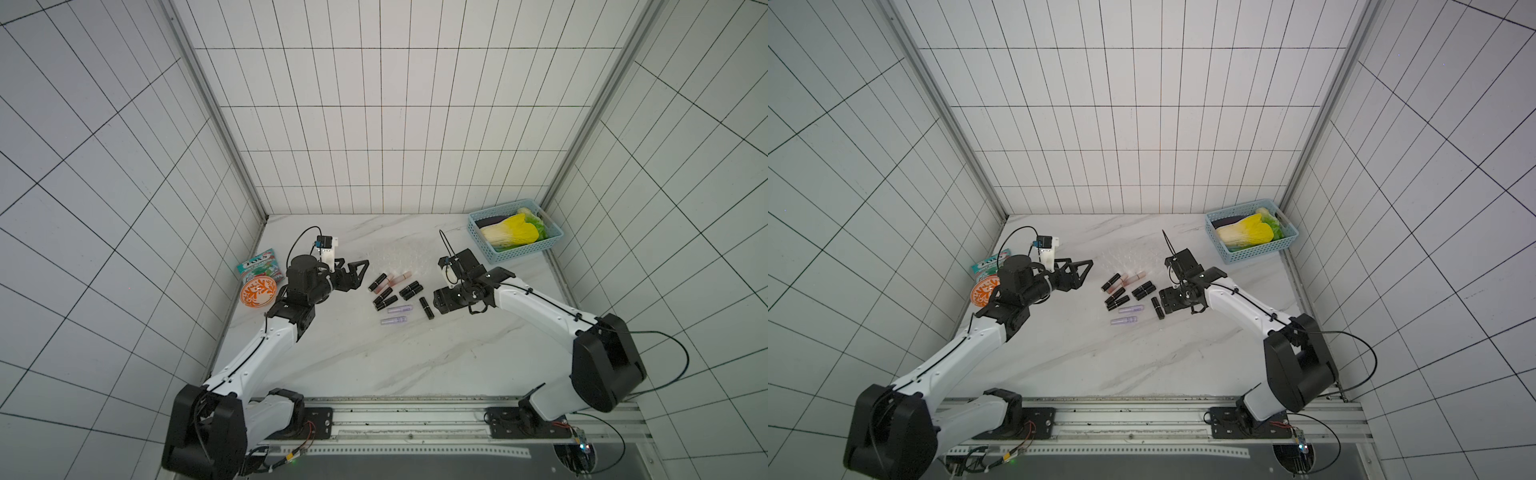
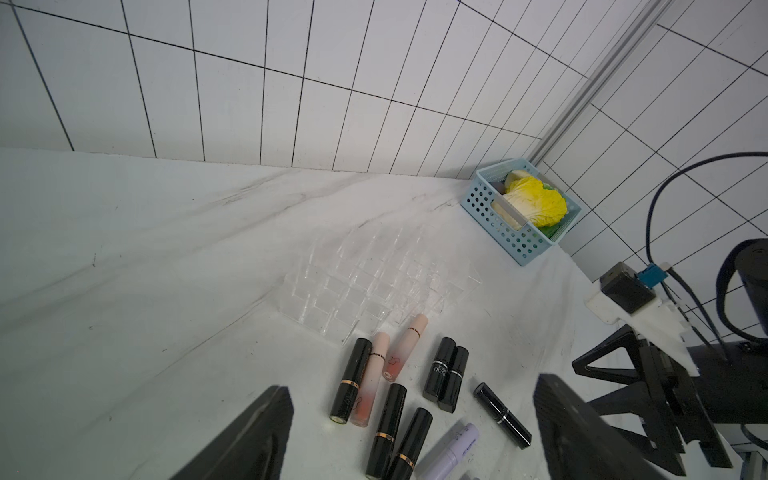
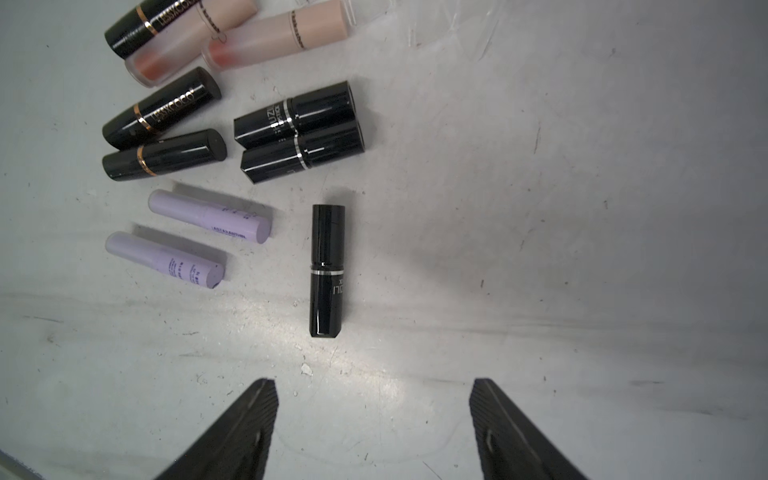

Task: Arrange the lipsticks in the organizer
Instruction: Pick up the lipstick at the center of the board.

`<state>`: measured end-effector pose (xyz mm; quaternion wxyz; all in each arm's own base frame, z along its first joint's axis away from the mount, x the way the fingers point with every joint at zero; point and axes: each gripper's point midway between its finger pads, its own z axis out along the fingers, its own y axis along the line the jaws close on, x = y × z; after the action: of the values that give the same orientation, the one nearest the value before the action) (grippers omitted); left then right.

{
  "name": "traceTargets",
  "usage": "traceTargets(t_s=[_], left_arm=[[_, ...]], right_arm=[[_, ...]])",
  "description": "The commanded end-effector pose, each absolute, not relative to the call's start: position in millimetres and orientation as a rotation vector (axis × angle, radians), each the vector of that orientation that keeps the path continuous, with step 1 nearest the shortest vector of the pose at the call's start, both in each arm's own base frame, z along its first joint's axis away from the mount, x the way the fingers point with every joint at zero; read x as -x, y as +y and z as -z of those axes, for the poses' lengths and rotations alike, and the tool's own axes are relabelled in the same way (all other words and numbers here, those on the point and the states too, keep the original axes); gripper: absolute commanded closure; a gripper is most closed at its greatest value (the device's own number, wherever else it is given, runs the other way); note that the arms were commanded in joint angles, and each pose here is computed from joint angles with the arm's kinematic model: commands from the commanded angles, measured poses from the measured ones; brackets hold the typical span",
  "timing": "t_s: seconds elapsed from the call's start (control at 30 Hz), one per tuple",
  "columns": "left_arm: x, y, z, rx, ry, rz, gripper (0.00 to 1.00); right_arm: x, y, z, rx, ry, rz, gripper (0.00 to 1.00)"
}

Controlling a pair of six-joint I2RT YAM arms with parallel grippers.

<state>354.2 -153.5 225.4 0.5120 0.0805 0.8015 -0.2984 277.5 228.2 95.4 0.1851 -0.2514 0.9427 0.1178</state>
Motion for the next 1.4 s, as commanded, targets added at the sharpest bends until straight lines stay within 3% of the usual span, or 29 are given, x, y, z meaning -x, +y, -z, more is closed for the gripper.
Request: traceTargets(t_s=[0.0, 0.7, 0.93, 1.1, 1.23, 1.37], left_arm=[[-359, -160, -228, -0.235, 1.933, 0.660, 0.11], [-358, -160, -232, -0.230, 1.920, 0.646, 0.17], [-356, -162, -237, -0.236, 1.913, 0.665, 0.20], [-350, -170, -250, -0.266, 1.916, 0.724, 0.22], [-344, -179, -264, -0.247, 1.996, 0.824, 0.25], [-323, -205, -283, -0.304, 2.052, 1.075, 0.25]], right_arm=[[-269, 240, -78, 0.752, 2.686, -0.351, 0.26], [-286, 267, -29, 0.807, 2.764, -0.167, 0.48], [-283, 268, -30, 0.817, 2.774, -0.188, 0.70], [-272, 263, -57, 0.808, 2.728, -0.255, 0.83], [-261, 259, -98, 0.804, 2.656, -0.354, 0.84], [-249, 260, -149, 0.789, 2.554, -0.537, 0.83]])
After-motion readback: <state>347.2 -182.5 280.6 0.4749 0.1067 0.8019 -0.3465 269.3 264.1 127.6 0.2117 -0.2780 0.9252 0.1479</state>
